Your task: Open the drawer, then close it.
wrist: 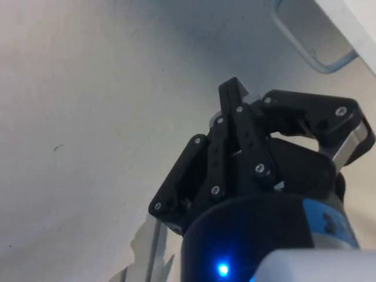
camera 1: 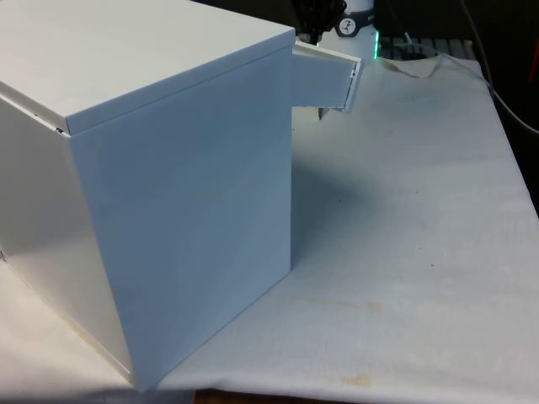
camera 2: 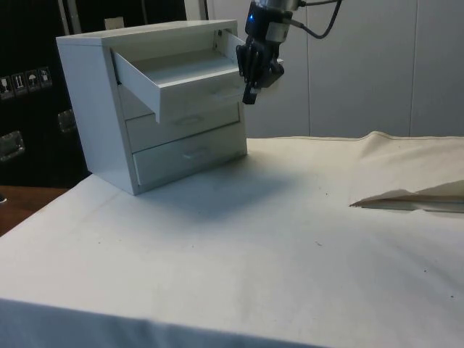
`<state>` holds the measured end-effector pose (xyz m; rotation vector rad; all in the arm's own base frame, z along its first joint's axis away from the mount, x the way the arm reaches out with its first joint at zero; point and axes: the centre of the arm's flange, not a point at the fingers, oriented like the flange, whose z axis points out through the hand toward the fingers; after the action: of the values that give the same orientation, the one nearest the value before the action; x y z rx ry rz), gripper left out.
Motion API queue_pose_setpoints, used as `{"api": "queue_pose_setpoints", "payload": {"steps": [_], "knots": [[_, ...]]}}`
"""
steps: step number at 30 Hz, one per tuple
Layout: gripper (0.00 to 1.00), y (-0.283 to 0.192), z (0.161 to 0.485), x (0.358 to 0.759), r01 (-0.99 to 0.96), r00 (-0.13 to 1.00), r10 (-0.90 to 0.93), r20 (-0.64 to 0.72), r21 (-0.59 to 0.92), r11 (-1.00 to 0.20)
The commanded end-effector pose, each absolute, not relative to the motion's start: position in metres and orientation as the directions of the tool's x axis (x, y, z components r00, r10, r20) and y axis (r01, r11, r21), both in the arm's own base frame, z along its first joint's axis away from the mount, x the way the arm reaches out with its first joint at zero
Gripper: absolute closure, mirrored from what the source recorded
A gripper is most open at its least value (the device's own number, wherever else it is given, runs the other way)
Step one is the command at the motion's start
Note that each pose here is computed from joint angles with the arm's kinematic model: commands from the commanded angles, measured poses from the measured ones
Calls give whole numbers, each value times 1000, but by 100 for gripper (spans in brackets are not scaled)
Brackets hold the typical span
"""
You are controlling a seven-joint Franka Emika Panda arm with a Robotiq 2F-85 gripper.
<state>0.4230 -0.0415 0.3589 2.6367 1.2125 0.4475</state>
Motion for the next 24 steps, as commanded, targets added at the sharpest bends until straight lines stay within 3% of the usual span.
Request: {"api": "queue_pose_setpoints", "payload": {"steps": [1, 16, 24], "knots": [[100, -44, 360, 425, 702, 611, 772, 173, 333, -630], [100, -36, 358, 426, 733, 572, 809, 133, 359, -577], [100, -39, 356, 447, 731, 563, 820, 107, 399, -554]]}}
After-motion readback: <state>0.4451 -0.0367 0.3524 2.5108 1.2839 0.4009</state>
